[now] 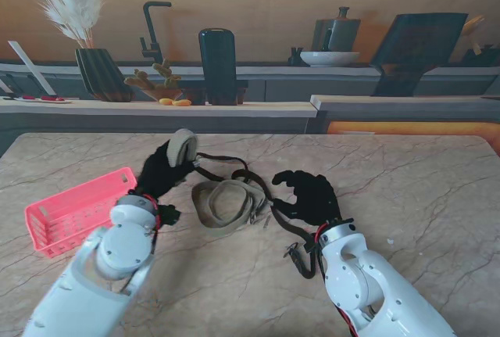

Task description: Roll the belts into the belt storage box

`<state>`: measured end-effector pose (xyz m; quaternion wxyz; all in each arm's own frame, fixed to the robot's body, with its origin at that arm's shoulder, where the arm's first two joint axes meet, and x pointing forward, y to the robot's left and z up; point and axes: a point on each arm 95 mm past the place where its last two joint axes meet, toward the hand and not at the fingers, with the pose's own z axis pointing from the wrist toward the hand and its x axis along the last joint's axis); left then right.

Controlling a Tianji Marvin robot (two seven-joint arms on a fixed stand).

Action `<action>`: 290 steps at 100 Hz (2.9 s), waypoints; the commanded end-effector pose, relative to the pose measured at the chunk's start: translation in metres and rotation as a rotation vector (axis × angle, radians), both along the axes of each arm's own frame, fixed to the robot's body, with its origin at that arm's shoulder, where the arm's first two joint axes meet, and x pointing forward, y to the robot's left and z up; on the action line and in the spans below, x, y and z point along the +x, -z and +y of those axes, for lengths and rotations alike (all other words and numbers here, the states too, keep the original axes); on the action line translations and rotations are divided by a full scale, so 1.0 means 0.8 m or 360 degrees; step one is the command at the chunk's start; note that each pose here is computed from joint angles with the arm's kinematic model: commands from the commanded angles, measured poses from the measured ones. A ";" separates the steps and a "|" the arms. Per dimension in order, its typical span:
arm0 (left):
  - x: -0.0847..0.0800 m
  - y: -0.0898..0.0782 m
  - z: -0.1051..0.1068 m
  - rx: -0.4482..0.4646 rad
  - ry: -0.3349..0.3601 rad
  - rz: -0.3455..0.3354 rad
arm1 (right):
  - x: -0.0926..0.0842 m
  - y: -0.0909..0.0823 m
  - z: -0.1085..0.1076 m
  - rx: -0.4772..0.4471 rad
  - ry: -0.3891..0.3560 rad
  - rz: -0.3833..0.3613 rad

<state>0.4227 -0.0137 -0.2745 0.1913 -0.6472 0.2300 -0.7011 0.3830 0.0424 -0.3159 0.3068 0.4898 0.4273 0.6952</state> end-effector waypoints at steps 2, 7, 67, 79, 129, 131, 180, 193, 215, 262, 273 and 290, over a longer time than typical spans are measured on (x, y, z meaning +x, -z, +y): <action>0.002 -0.012 0.034 0.0120 -0.0063 -0.0026 | -0.002 0.005 -0.002 -0.0004 0.0012 0.0005; 0.001 -0.016 0.049 0.0243 -0.0083 -0.0024 | -0.001 0.005 -0.003 -0.0003 0.0017 0.0006; 0.003 0.016 0.183 0.1216 -0.0394 0.0436 | 0.006 0.009 -0.005 -0.0032 0.0042 0.0025; 0.007 0.026 0.189 0.1295 -0.0416 0.0520 | 0.007 0.009 -0.005 -0.0032 0.0049 0.0030; 0.032 0.056 0.175 0.1286 -0.0481 0.0731 | 0.010 0.011 -0.005 -0.0042 0.0060 0.0049; 0.033 0.057 0.175 0.1290 -0.0477 0.0743 | 0.010 0.011 -0.005 -0.0042 0.0062 0.0050; 0.051 0.090 0.163 0.1257 -0.0536 0.0922 | 0.012 0.013 -0.006 -0.0043 0.0073 0.0063; 0.048 0.094 0.164 0.1253 -0.0531 0.0964 | 0.013 0.013 -0.006 -0.0042 0.0076 0.0064; 0.040 0.093 0.168 0.1242 -0.0527 0.1044 | 0.014 0.014 -0.006 -0.0039 0.0074 0.0070; 0.036 0.093 0.170 0.1134 -0.0536 0.1143 | 0.014 0.014 -0.007 -0.0031 0.0086 0.0056; 0.034 0.091 0.169 0.1154 -0.0540 0.1099 | 0.014 0.014 -0.007 -0.0028 0.0088 0.0049; 0.029 0.084 0.169 0.1158 -0.0539 0.1038 | 0.014 0.014 -0.007 -0.0024 0.0089 0.0047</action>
